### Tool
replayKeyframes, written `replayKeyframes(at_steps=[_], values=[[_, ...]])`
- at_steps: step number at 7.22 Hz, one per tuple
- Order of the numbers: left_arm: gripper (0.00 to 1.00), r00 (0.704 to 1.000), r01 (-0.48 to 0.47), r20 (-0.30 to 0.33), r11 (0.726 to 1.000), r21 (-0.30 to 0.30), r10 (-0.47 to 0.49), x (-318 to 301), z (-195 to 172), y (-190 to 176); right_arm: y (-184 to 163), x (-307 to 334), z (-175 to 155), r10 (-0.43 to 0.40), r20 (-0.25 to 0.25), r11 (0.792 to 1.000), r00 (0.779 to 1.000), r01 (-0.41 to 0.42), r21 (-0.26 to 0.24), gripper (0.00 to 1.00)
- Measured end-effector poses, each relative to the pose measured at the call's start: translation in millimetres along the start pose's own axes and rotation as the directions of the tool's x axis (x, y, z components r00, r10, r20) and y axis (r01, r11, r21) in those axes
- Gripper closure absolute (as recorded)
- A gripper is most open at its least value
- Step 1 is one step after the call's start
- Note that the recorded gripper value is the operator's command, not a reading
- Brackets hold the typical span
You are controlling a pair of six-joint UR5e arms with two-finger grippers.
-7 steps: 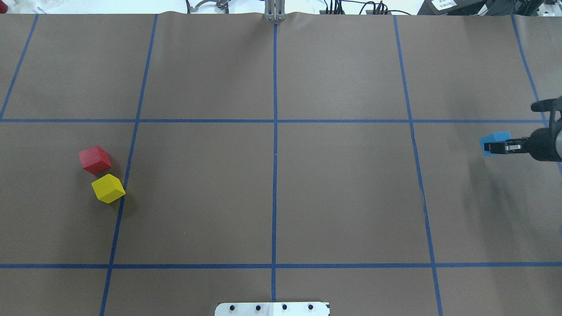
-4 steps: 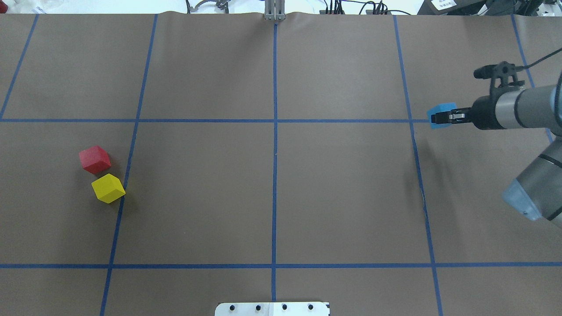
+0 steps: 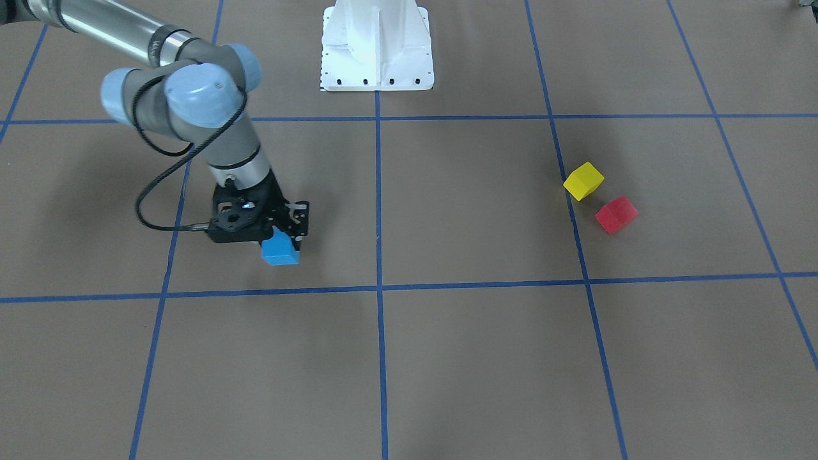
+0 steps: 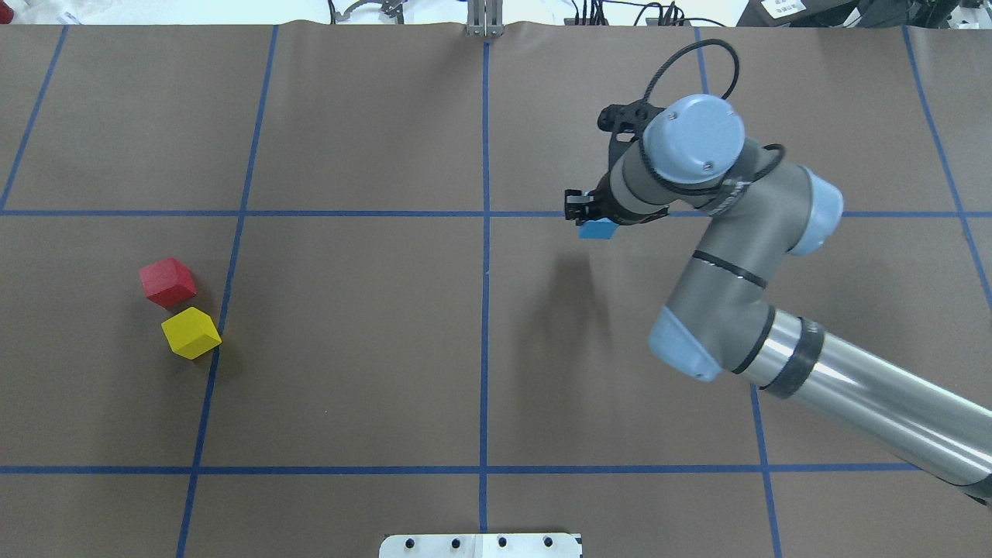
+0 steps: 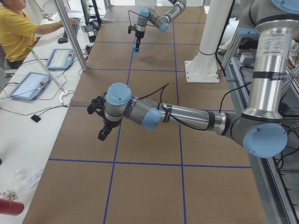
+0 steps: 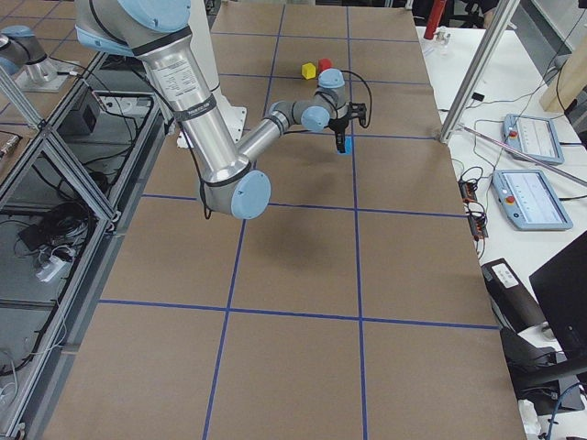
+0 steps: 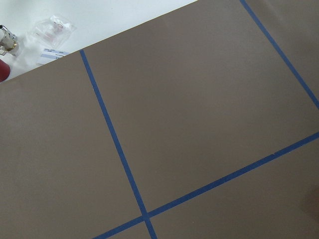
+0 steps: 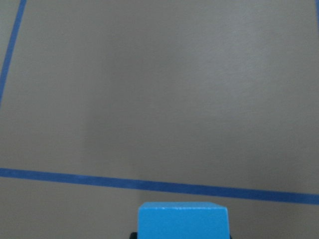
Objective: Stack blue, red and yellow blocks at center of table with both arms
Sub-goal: 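Carry the blue cube with the right gripper to the table center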
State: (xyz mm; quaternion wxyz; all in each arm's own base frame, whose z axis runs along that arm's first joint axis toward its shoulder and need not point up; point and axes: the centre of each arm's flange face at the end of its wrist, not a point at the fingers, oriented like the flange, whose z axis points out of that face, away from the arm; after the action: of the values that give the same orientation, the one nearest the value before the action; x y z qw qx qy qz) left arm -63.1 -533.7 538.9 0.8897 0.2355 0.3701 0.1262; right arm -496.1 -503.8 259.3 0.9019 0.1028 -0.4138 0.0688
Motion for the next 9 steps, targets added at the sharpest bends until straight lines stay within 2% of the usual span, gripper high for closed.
replayKeyframes(at_steps=[2, 3, 4, 5, 6, 9], values=[[0.0, 1.0, 0.008, -0.001, 1.0, -0.008, -0.008, -4.2, 4.3, 2.9, 24.4, -86.9, 25.3, 0.023, -0.027, 1.0, 0.999, -0.023, 0.006, 1.0], [0.0, 1.0, 0.01, -0.001, 1.0, -0.011, -0.01, -5.5, 5.6, 3.7, 35.5, -110.3, 35.4, 0.014, -0.039, 1.0, 0.999, -0.013, 0.011, 0.94], [0.0, 1.0, 0.012, -0.001, 1.0, -0.012, -0.012, -6.2, 6.2, 4.1, 46.7, -123.4, 41.1, 0.003, -0.043, 1.0, 0.999, -0.002, 0.01, 0.71], [0.0, 1.0, 0.013, -0.001, 1.0, -0.014, -0.013, -6.8, 6.8, 4.5, 56.8, -130.8, 44.9, -0.009, -0.044, 1.0, 0.999, 0.009, 0.007, 0.31], [0.0, 1.0, 0.014, -0.001, 1.0, -0.015, -0.014, -7.0, 7.1, 4.7, 62.7, -133.8, 47.3, -0.015, -0.046, 1.0, 0.999, 0.015, 0.007, 0.0], [0.0, 1.0, 0.014, -0.001, 1.0, -0.014, -0.014, -6.8, 6.8, 4.5, 68.2, -137.7, 43.5, -0.015, -0.036, 1.0, 0.999, 0.015, 0.011, 0.0]])
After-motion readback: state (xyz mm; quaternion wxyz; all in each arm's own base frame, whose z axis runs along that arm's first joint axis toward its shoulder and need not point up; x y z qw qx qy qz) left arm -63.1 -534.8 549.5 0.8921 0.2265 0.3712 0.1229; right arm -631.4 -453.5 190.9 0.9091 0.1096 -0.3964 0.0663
